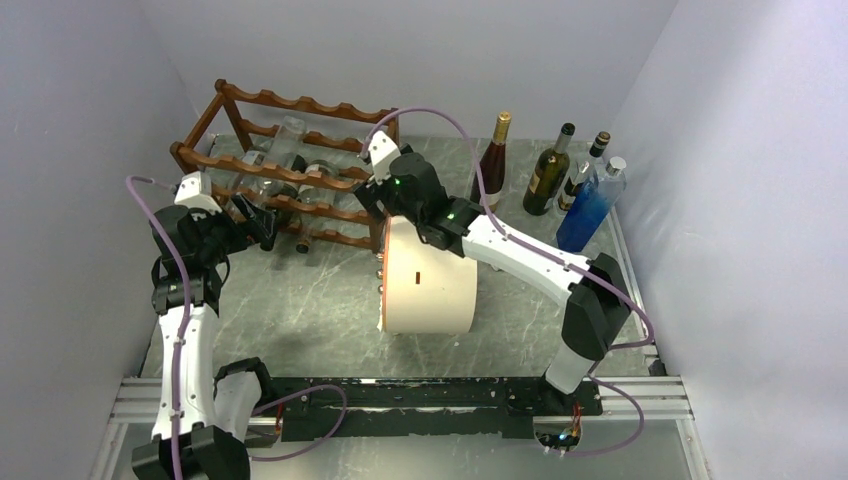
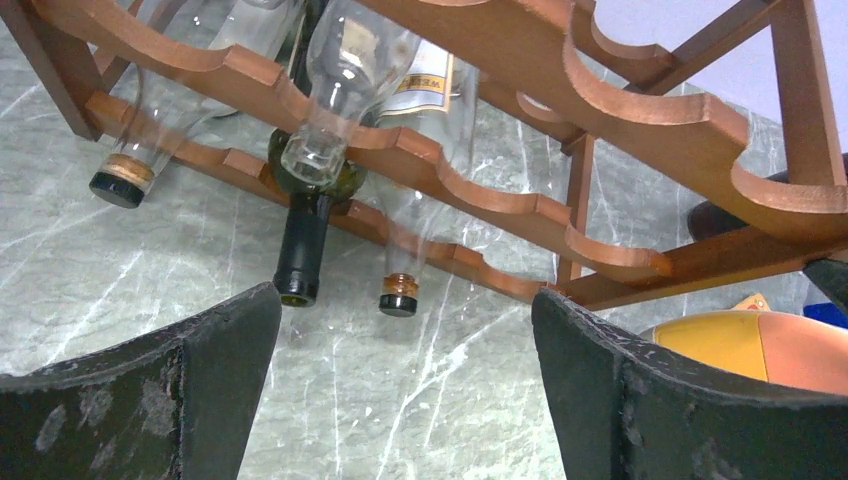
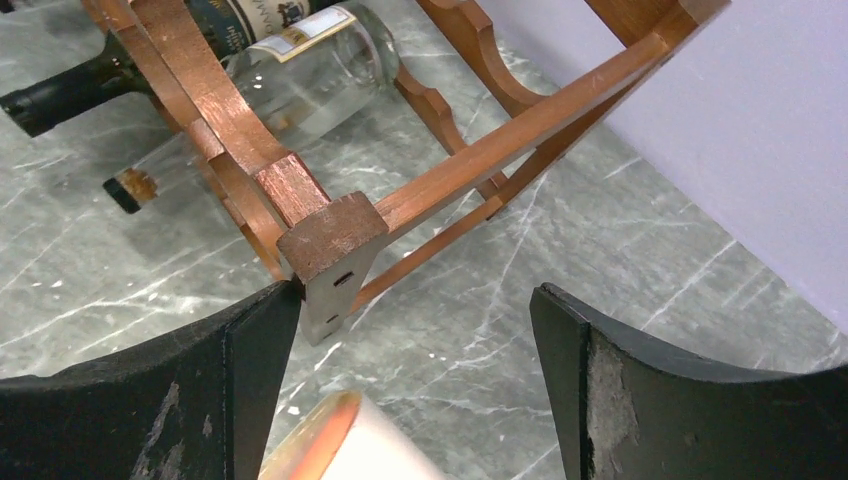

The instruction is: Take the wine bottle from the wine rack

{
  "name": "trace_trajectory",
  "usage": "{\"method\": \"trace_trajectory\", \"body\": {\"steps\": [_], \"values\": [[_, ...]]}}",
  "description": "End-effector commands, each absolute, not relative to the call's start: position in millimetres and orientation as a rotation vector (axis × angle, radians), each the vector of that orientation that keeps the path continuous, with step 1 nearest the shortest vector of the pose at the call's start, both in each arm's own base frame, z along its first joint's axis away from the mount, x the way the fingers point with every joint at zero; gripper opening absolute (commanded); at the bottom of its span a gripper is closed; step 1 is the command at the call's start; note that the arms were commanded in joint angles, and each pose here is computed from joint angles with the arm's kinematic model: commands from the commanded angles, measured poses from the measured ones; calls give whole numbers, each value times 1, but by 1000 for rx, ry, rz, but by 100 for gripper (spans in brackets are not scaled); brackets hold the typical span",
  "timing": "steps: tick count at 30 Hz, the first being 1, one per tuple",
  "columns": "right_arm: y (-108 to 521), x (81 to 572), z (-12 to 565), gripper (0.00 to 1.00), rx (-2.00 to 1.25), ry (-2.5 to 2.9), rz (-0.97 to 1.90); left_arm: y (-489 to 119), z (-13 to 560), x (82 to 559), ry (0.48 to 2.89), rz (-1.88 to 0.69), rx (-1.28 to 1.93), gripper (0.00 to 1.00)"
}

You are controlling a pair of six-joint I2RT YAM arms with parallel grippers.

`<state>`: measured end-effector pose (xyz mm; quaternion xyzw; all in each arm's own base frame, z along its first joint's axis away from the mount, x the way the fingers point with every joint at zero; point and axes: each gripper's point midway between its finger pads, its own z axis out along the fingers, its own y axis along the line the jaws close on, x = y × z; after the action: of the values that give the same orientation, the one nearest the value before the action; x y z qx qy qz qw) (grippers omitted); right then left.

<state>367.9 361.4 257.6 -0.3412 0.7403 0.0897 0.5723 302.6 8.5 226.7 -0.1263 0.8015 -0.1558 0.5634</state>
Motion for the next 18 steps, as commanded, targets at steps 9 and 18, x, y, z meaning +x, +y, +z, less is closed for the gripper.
{"method": "trace_trajectory", "body": {"steps": [9,18], "values": [[342,417,277,90,-696,1671,159,17,217,312,1873,-540,-432,97],[355,353,343,100,-769,1449,451,6,203,329,1741,-969,-500,93]]}}
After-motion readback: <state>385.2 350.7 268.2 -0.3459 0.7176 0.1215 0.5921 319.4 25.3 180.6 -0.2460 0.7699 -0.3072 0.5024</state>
